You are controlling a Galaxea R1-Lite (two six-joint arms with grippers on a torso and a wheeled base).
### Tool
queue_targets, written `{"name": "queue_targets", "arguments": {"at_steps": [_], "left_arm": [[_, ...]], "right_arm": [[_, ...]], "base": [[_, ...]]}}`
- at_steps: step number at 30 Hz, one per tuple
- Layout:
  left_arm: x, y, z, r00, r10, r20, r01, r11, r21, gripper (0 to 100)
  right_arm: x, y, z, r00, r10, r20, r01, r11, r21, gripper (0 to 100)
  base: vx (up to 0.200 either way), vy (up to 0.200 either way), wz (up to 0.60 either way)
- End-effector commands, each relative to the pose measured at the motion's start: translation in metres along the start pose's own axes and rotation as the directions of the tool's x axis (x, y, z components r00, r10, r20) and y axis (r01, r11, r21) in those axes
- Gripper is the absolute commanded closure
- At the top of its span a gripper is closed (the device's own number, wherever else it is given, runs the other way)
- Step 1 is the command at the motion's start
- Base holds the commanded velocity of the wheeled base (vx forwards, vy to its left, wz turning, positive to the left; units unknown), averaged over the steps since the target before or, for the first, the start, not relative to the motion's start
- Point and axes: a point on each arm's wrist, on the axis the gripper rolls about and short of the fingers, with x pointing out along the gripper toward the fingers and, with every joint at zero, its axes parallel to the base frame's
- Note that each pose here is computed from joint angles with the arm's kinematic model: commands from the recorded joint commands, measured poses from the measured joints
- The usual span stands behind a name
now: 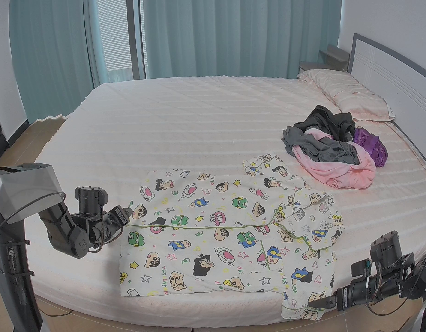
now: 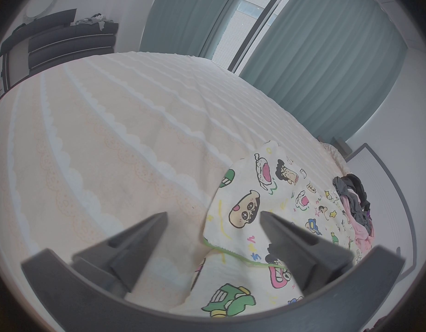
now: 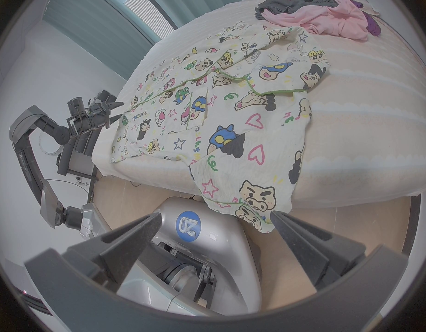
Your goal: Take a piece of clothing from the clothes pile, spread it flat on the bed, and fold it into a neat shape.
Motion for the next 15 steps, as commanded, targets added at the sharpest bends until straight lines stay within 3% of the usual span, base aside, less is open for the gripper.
{"name": "queue_targets", "arguments": {"at_steps": [1, 5, 9, 15], "left_arm": [[-0.006, 0.002, 0.008, 1.000, -0.004, 0.022, 0.004, 1.000, -0.016, 0], [-0.032, -0.002, 0.026, 0.997, -0.033, 0.070, 0.038, 0.996, -0.081, 0], [-0.056, -0.002, 0.022, 0.998, -0.046, 0.052, 0.051, 0.994, -0.095, 0], [-0.099, 0.006, -0.022, 0.986, -0.085, -0.143, 0.074, 0.994, -0.086, 0]], "right_arm": [[-0.002, -0.001, 0.002, 1.000, -0.005, 0.017, 0.004, 1.000, 0.008, 0], [-0.004, -0.005, 0.004, 0.999, -0.017, 0.040, 0.016, 1.000, 0.025, 0], [-0.005, -0.006, 0.004, 0.999, -0.020, 0.039, 0.019, 0.999, 0.028, 0], [-0.005, -0.007, 0.004, 0.999, -0.021, 0.038, 0.020, 0.999, 0.030, 0]], "base": [[0.000, 0.000, 0.00], [0.000, 0.000, 0.00], [0.000, 0.000, 0.00], [0.000, 0.000, 0.00]]}}
